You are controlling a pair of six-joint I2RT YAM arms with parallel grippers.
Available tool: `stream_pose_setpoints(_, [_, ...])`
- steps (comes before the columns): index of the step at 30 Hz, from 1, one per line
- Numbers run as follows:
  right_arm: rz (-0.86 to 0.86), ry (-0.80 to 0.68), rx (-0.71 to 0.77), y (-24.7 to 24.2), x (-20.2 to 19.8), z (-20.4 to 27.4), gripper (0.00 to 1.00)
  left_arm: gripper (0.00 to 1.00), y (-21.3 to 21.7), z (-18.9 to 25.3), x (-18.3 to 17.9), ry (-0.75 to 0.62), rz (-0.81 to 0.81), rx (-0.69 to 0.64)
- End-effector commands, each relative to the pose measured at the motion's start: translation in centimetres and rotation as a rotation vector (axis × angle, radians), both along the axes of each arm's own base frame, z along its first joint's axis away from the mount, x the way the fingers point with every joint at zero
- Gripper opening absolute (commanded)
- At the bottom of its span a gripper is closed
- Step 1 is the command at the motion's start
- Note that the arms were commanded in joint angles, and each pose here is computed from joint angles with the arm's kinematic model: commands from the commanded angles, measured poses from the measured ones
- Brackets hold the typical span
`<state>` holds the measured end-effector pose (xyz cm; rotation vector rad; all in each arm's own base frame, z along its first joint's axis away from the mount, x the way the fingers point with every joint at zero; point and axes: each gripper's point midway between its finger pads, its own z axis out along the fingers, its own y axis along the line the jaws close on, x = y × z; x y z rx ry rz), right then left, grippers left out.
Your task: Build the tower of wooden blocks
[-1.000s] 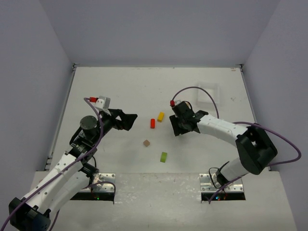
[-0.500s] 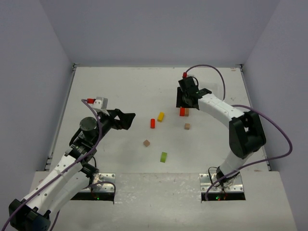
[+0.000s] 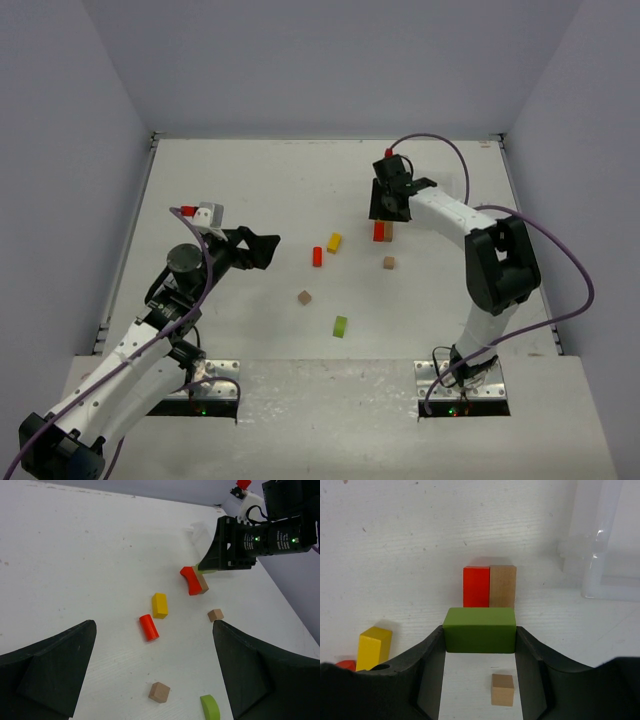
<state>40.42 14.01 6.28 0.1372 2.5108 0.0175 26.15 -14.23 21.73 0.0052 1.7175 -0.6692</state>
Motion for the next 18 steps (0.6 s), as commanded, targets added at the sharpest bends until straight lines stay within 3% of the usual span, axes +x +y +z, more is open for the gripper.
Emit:
stream_pose_setpoints(1, [-0.015,-0.035,0.029,0.1,1.7,1.1,0.20,1.00,0.3,1.2,0.5,-0.044,0.023,-0.020])
stream_pose_setpoints(18, [-0.022,-0.004,0.039,-0.1,2.5,-0.8,0.24,1.00,0.5,1.3,0.2,-0.040,0.028,-0.029])
